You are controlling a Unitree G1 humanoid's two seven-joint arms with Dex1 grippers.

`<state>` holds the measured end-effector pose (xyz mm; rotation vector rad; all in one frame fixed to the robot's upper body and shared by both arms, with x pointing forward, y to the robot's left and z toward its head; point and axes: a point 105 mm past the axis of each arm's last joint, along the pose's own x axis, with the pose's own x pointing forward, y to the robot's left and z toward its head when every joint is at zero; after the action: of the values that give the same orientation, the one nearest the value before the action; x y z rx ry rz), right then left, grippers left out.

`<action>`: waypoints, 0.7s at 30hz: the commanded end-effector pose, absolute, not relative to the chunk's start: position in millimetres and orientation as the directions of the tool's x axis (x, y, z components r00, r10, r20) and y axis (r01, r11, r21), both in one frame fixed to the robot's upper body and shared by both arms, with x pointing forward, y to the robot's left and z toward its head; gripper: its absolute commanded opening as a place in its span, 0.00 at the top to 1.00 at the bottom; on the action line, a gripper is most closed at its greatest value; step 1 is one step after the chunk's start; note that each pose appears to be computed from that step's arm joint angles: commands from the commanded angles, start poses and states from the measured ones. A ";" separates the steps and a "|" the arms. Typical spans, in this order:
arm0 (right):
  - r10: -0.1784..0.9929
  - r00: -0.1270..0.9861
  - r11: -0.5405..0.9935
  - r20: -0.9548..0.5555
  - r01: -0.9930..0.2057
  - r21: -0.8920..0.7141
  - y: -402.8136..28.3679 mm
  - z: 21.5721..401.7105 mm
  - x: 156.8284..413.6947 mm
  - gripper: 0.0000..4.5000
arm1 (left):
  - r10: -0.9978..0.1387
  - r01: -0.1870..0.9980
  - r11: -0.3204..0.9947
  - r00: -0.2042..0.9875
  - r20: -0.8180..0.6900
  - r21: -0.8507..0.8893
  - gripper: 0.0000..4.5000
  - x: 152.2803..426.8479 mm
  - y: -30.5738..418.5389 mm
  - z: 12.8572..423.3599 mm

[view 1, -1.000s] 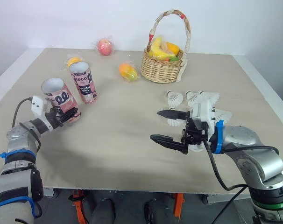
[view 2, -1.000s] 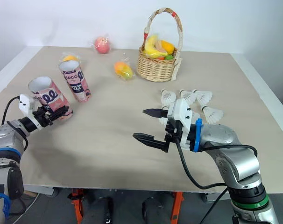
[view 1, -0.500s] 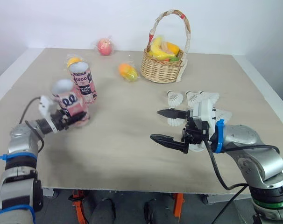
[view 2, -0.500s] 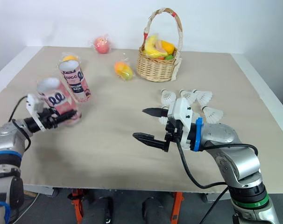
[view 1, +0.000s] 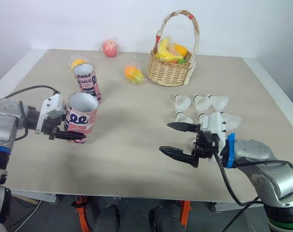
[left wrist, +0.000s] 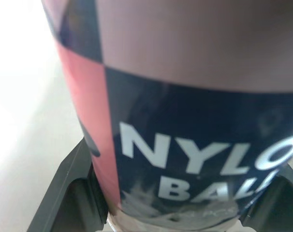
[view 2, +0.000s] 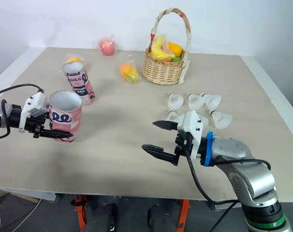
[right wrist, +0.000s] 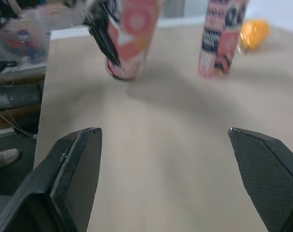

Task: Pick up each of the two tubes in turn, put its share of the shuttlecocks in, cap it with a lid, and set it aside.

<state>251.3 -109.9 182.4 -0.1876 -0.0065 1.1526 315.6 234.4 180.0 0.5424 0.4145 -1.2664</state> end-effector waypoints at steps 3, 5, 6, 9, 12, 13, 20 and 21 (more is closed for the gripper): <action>0.823 0.565 0.545 -0.064 -0.816 -0.191 -123.5 184.1 261.8 0.00 | -0.757 0.976 0.095 0.199 -0.622 0.197 0.36 316.3 222.0 177.6; 0.767 0.638 0.622 -0.063 -0.765 -0.171 -127.8 179.6 270.4 0.00 | -0.742 0.978 0.062 0.178 -0.646 0.199 0.36 317.1 219.0 170.3; 0.750 0.658 0.643 -0.064 -0.748 -0.163 -127.9 177.9 271.2 0.00 | -0.740 0.980 0.046 0.164 -0.652 0.195 0.36 316.9 216.2 166.9; 0.699 0.711 0.697 -0.079 -0.702 -0.148 -124.4 171.4 272.8 0.00 | -0.745 0.982 0.013 0.135 -0.654 0.188 0.36 319.5 207.6 160.8; 0.646 0.757 0.743 -0.102 -0.654 -0.143 -120.6 163.9 280.6 0.00 | -0.738 0.982 -0.012 0.118 -0.665 0.188 0.36 322.7 202.9 157.6; 0.631 0.769 0.756 -0.105 -0.639 -0.142 -119.7 162.2 283.7 0.00 | -0.733 0.981 -0.020 0.115 -0.670 0.191 0.36 323.7 202.3 156.5; 0.486 0.863 0.850 -0.135 -0.503 -0.156 -121.7 147.7 318.9 0.00 | -0.708 0.979 -0.080 0.075 -0.702 0.185 0.36 327.0 193.6 152.1; 0.472 0.871 0.858 -0.136 -0.489 -0.159 -122.3 146.7 322.6 0.00 | -0.703 0.979 -0.087 0.070 -0.708 0.183 0.36 326.6 193.0 151.5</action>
<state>317.4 -119.2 140.2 -0.1732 0.1220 0.5436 327.7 196.6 155.4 0.7645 0.4425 -1.4614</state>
